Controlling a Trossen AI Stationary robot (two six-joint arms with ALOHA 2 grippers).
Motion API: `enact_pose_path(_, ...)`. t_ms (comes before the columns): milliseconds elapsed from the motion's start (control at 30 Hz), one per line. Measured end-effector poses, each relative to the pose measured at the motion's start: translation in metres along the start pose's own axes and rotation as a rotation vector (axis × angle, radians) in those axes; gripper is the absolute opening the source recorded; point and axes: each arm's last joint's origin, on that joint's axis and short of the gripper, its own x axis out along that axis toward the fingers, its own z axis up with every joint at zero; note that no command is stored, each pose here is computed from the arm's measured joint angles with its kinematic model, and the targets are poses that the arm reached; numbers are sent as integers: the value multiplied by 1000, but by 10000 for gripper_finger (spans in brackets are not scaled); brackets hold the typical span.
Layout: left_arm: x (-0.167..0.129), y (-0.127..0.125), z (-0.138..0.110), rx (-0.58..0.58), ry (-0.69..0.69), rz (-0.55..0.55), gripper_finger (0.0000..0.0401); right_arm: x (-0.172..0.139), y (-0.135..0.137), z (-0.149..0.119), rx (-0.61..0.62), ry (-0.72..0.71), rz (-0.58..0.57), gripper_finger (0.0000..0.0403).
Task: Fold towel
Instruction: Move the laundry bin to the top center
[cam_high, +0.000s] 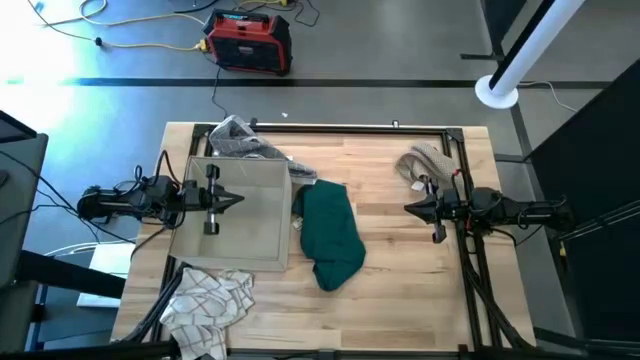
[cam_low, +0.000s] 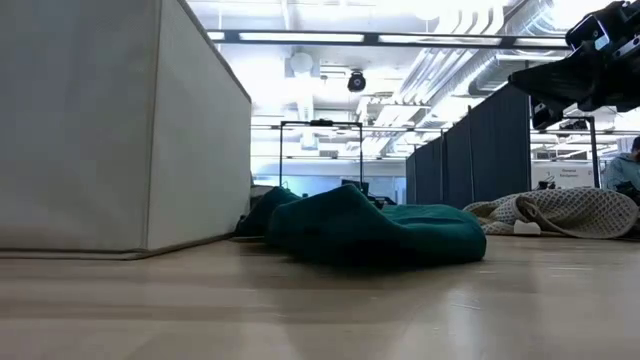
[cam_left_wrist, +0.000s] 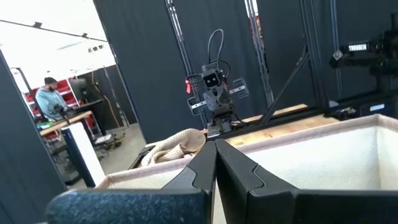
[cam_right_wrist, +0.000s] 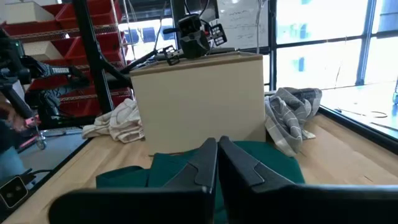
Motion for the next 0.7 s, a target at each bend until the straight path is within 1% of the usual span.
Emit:
enact_pose_path(200,0,0,0,-32,0,0,0,0,0,0,0,0,0,0)
enact_pose_path(333,0,0,0,-32,0,0,0,0,0,0,0,0,0,0)
enact_pose_path(433,0,0,0,-4,-2,9,0,0,0,0,0,0,0,0)
enact_pose_path(533,0,1,2,-29,-16,17,0,0,0,0,8,-5,-10,0)
enact_pose_path(600,0,4,7,-54,-71,61,0,0,-1,4,65,-47,-36,0)
enact_pose_path(633,-1,6,12,-81,-113,106,0,0,-2,7,111,-78,-66,0)
enact_pose_path(700,-3,12,20,-168,-183,235,0,-2,-3,12,201,-107,-121,0)
